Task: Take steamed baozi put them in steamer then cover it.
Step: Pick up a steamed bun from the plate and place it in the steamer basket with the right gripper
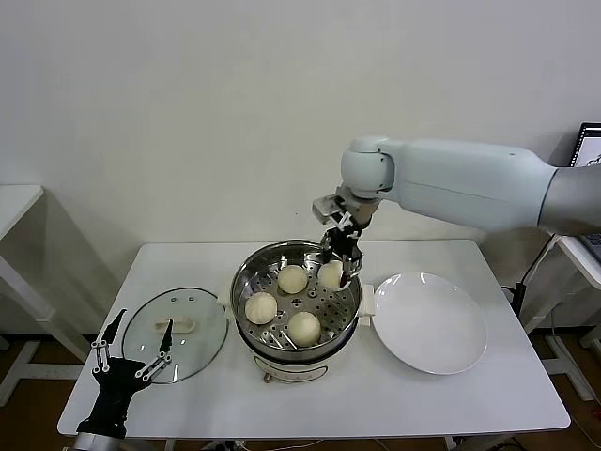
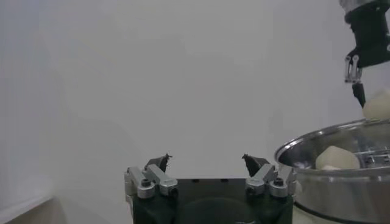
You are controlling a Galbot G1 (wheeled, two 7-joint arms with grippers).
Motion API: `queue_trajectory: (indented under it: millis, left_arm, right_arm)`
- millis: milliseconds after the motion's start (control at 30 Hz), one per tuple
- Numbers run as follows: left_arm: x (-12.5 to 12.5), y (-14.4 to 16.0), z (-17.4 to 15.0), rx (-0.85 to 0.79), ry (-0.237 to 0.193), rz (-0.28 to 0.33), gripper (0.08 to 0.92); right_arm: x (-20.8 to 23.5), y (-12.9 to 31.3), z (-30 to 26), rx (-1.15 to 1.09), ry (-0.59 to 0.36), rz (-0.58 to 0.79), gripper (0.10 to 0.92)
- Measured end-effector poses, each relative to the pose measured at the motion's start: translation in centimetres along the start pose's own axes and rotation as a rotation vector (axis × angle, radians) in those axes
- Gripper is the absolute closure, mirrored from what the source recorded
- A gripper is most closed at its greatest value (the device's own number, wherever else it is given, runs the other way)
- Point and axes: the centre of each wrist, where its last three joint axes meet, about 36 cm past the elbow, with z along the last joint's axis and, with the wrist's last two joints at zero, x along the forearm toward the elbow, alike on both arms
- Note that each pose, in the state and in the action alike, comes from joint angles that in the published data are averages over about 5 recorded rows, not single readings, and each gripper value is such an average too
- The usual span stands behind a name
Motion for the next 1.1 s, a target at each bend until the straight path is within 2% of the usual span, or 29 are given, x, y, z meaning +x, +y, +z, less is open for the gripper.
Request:
queue_trajectory:
  millis: [467,567,800,1100]
  left_arm:
    - [-0.1,0.2,0.2,-0.001,-0.002,-0.010,0.177]
    - [-0.1,0.2,0.2,-0.002,-0.002,-0.012,0.177]
    - [0.0,0.3,0.3,-0.005,-0.002,-0.015,0.177]
    - [-0.2,0.4,0.3,-0.013,-0.005,-0.025,0.177]
  right_arm:
    - [-3.7,-0.2,-0.9,0.015,0.030,-0.034,0.352]
    - [-4.2,-0.2,-0.9,0.017,0.033,-0.034,0.332]
    - [-4.7,-0.3,-1.1,0.020,0.033,-0.026,0.214]
    - [-3.7,0.1,-0.9,0.034,-0.002,0.003,0.200]
